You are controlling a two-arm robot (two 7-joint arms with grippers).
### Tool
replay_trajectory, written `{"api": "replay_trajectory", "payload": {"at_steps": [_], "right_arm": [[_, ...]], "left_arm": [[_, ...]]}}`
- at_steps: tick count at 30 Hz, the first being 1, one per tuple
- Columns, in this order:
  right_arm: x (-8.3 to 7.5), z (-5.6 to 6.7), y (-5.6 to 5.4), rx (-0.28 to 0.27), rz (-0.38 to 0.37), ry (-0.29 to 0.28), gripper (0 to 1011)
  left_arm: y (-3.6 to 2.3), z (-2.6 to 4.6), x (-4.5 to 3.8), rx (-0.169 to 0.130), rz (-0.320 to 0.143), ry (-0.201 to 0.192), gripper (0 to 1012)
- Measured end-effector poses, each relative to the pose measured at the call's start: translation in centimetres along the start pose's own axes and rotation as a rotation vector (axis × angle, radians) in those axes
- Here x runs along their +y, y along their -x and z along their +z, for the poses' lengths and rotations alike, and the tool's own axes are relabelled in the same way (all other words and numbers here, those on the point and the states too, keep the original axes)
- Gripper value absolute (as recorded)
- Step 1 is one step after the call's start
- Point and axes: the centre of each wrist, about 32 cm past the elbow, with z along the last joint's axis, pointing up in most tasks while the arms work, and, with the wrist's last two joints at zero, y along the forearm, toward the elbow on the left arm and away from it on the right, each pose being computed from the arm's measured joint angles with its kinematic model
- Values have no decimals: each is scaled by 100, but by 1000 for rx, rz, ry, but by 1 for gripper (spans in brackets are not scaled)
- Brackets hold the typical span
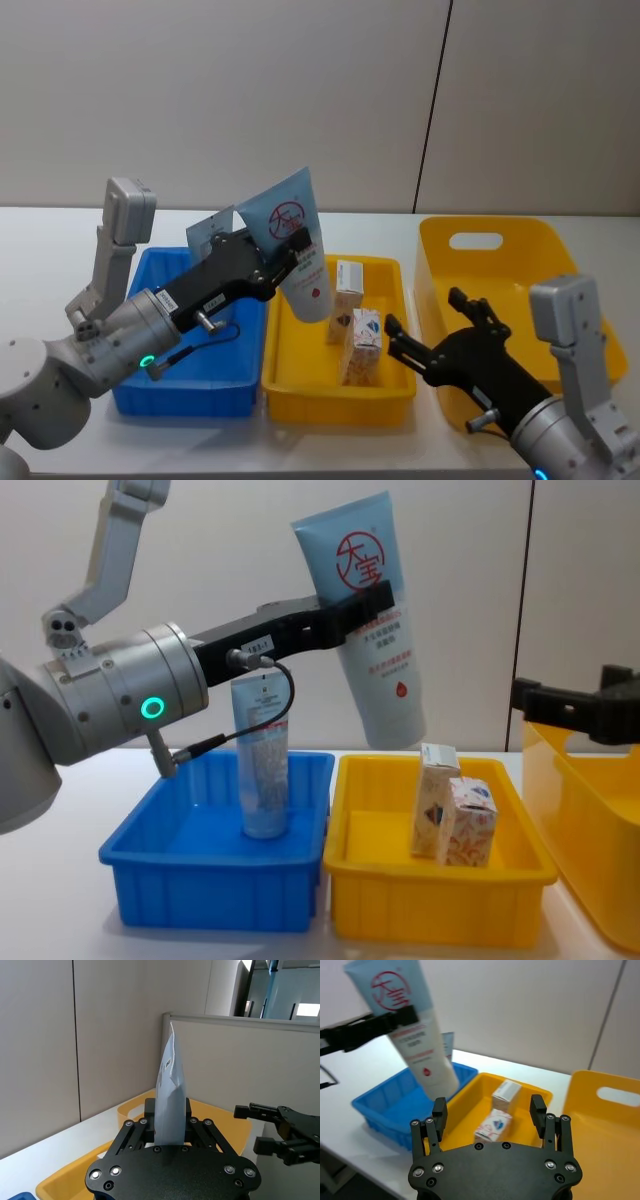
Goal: Bimanual collaborative sorting of washing and personal care products
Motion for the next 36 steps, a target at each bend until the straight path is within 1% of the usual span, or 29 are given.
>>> {"api": "replay_trajectory", "payload": {"at_steps": [4, 8, 14, 16, 17, 20, 21, 25, 26, 36], "right_arm": [[26, 65, 19, -18, 56, 4, 1003], [60, 100, 37, -45, 87, 8, 1003], [132, 108, 70, -98, 106, 10, 1003], [171, 100, 83, -123, 108, 7, 1003], [197, 91, 90, -144, 105, 5, 1003], [241, 75, 108, -171, 103, 1, 1003], [271, 60, 118, -192, 100, -2, 1003], [351, 27, 151, -234, 95, -12, 1003], [392, 13, 170, -251, 95, -18, 1003], [633, -65, 275, -320, 105, -42, 1003]], "left_arm": [[-1, -2, -4, 2, -6, 2, 253], [-2, -2, -6, 3, -9, 3, 253], [-2, -4, -9, 4, -13, 5, 253], [-2, -4, -10, 5, -14, 6, 253], [-1, -4, -10, 5, -14, 6, 253], [-1, -5, -12, 5, -16, 7, 253], [-1, -4, -12, 5, -16, 7, 253], [-1, -5, -14, 5, -17, 7, 253], [-1, -5, -14, 6, -17, 7, 253], [-2, -4, -14, 6, -18, 8, 253]]}}
